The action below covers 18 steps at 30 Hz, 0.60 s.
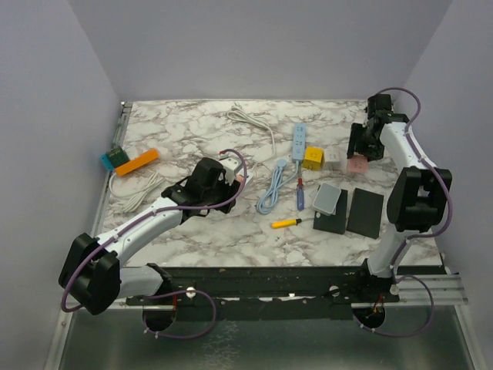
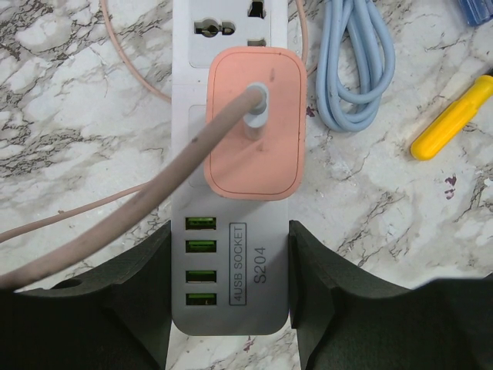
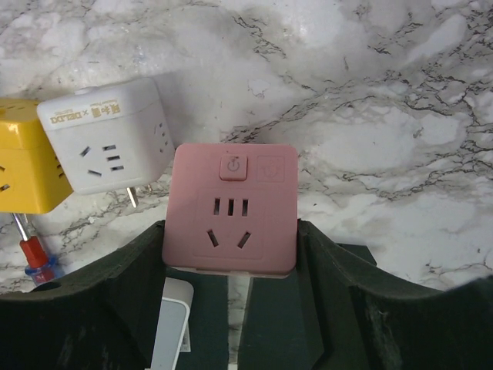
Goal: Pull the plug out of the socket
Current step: Place the plug at the center of the board.
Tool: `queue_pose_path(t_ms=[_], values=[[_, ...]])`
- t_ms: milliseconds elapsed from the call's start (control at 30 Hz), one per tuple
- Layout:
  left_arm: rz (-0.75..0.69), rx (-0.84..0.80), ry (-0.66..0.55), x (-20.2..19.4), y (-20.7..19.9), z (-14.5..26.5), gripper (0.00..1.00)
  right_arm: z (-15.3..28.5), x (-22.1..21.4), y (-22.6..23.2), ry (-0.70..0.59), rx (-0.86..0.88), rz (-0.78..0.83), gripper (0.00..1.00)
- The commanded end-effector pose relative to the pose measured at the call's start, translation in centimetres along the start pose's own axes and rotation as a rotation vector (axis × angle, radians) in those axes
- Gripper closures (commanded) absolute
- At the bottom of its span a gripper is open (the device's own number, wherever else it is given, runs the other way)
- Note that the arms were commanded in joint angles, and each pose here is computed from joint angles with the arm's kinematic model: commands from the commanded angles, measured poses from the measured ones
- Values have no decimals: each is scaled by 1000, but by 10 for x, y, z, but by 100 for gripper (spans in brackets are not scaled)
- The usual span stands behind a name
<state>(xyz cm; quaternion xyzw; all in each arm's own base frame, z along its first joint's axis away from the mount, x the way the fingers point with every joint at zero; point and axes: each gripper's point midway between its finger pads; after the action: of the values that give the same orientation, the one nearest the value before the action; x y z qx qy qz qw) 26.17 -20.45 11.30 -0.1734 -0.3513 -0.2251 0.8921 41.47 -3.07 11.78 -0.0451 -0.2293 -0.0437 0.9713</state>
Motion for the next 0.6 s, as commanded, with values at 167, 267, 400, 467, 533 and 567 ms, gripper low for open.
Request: queue_pose_path(t_ms=[167,267,400,467,533,567], values=[[1,-1,-49,12,0,4,100,-18,-8,9,110,74,34,94],[1,-5,-40,10,-1,2,100,-25,-7,10,123,74,36,92],[0,-4,-32,8,-1,1,100,-35,-6,8,142,72,32,85],[0,-1,-29,8,0,0,100,-39,-5,7,144,71,30,77],[-1,-1,-26,7,0,-1,100,-42,-2,7,140,71,31,71],[0,0,-23,6,0,-2,100,-44,-2,6,142,70,30,69]])
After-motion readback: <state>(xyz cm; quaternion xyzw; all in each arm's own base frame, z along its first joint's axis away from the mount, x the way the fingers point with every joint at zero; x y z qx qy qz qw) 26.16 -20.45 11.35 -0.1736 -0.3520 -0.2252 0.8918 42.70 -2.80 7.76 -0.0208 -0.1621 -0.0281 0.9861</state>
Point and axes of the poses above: each gripper's point midway between its finger pads, its own z axis back along the fingers, its own y axis along the line the jaws close on, x = y × z, and after that the axes turned 5 degrees about z, right-handed
